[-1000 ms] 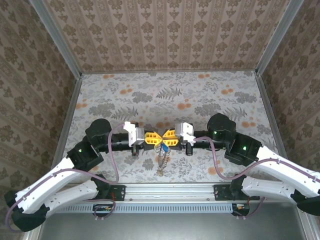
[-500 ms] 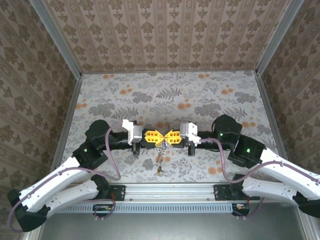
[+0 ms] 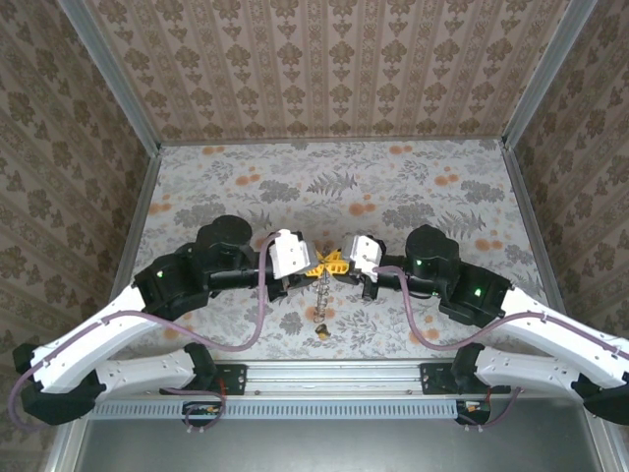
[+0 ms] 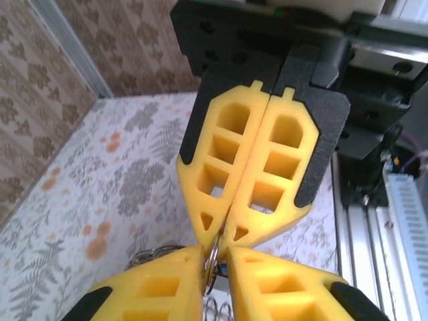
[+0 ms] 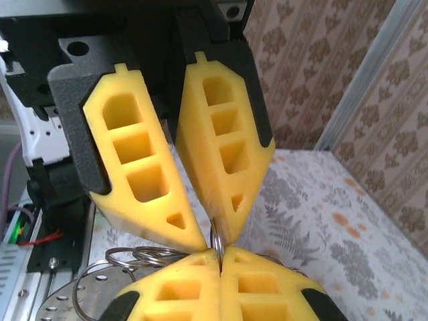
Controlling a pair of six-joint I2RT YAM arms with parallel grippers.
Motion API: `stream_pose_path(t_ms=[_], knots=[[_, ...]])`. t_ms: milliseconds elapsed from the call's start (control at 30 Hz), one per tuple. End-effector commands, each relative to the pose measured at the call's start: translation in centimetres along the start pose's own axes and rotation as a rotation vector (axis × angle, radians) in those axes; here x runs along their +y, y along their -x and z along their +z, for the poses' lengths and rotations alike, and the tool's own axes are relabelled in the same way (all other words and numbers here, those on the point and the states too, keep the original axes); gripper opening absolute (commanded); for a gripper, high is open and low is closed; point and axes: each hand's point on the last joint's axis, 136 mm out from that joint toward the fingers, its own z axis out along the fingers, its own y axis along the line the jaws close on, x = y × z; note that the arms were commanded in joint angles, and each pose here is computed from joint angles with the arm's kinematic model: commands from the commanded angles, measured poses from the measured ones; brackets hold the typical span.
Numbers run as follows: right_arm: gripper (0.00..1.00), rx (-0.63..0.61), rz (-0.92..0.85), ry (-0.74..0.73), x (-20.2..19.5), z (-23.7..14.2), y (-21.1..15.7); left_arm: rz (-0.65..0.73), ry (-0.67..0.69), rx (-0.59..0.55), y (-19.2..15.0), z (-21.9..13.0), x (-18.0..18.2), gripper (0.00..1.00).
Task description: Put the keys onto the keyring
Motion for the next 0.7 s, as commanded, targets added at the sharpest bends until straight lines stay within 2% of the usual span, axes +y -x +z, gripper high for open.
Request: stream_pose_path(t_ms=[0,67,200,267,367,467,667], knots=[[0.00,-0.079,-0.024,0.021,0.2,-0.2,2.5,0.049,0.019,0.090,-1.5,0.7,0.3,0.11],[0.00,-0.073,-0.027,0.030,0.3,-0.1,2.5,0.051,0.015,0.096,-1.6,0.8,0.3,0.00],[0.00,-0.068,-0.029,0.048,0.6,0.1,2.4,0.051,-0.006,0.064,-1.2,0.7,-0.2,0.00],[0.00,-0.070,-0.027,0.068,0.9,0.2,2.3,0.046,-0.036,-0.001,-0.3,0.2,-0.9,0.00],[0.12,-0.098,-0.031,0.118,1.8,0.1,2.6,0.052,-0.093,-0.125,1.4,-1.0,-2.3,0.00],[0.18,-0.125,-0.035,0.186,3.0,-0.2,2.9,0.066,-0.141,-0.243,3.1,-2.5,-3.4,0.00],[0.19,-0.144,-0.037,0.233,3.9,-0.4,3.2,0.067,-0.182,-0.373,4.7,-4.4,-4.1,0.00]])
